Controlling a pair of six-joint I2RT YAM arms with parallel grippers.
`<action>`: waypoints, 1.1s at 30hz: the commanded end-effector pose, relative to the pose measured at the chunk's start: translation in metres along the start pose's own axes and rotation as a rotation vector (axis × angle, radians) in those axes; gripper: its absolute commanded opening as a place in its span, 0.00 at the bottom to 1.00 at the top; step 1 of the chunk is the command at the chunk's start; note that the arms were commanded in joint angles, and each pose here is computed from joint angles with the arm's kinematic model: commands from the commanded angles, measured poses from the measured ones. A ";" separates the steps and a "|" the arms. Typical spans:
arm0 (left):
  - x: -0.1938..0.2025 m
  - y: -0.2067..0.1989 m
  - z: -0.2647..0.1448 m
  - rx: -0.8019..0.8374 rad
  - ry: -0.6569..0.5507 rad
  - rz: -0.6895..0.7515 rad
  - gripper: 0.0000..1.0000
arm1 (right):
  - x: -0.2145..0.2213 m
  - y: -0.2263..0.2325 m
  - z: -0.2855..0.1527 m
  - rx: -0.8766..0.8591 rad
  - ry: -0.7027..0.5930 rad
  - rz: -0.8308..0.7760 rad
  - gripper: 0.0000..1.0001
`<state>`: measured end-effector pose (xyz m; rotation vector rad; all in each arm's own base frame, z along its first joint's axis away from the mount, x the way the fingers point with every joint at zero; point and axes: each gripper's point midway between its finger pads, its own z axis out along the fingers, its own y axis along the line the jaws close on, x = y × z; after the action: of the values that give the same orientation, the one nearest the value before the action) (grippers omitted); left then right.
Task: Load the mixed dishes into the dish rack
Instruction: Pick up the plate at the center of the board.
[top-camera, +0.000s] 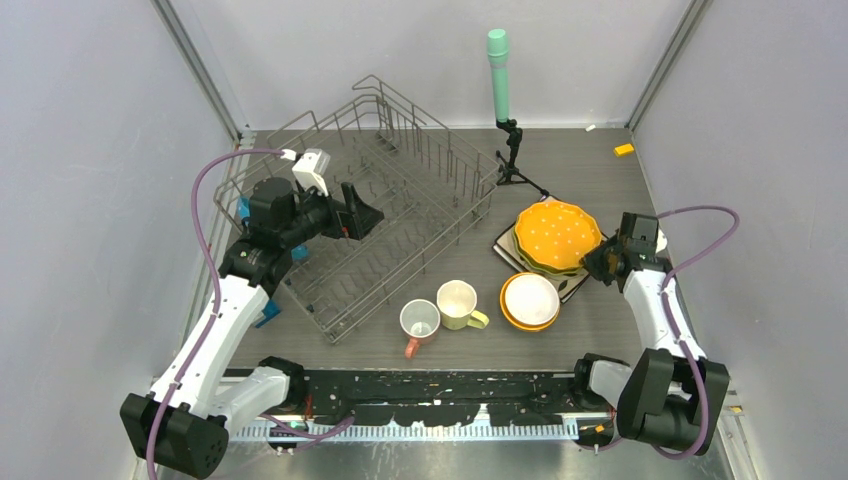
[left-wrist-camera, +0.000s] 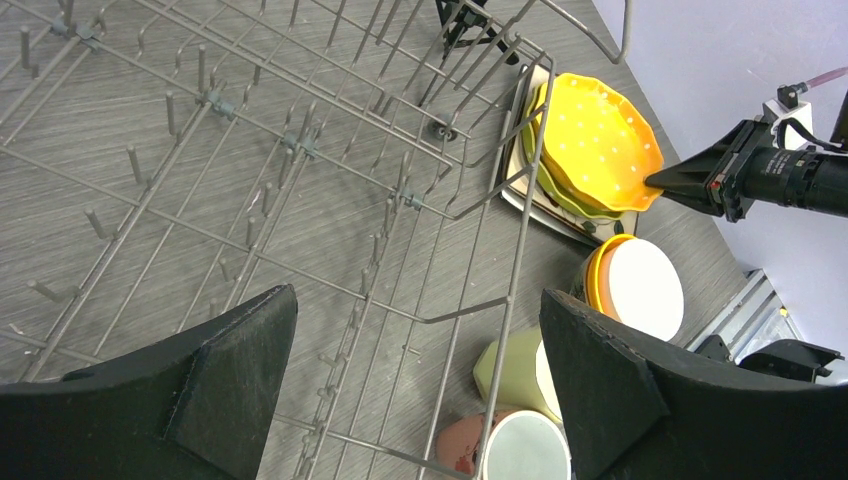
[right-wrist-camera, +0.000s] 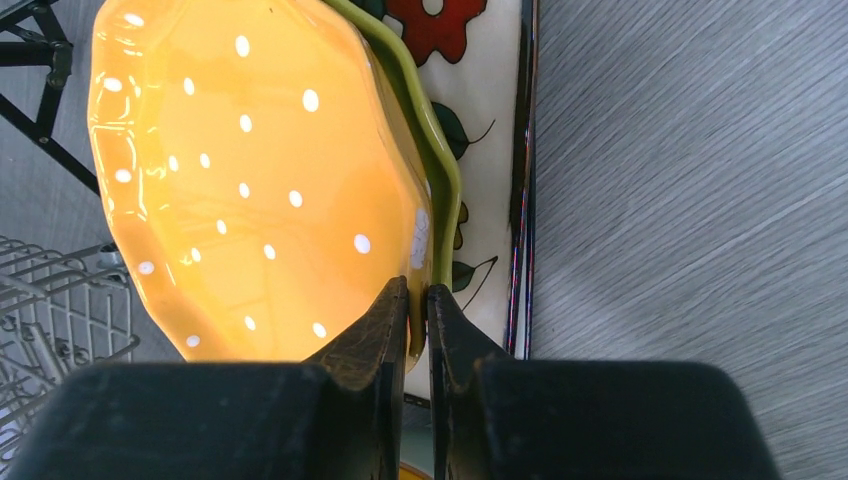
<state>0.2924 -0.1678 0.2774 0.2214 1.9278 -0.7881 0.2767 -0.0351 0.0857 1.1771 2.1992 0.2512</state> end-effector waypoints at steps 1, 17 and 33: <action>-0.007 -0.004 -0.004 0.008 -0.034 0.020 0.94 | -0.024 0.028 -0.013 -0.137 -0.095 0.080 0.00; -0.008 -0.001 -0.005 -0.010 -0.044 0.017 1.00 | -0.032 0.038 -0.028 -0.246 -0.169 0.067 0.00; -0.008 -0.001 -0.002 -0.004 -0.043 0.017 1.00 | -0.029 0.006 -0.032 -0.095 -0.179 0.016 0.00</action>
<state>0.2943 -0.1643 0.2758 0.2021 1.9293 -0.7654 0.2572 -0.0359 0.0927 1.1694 2.1033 0.2809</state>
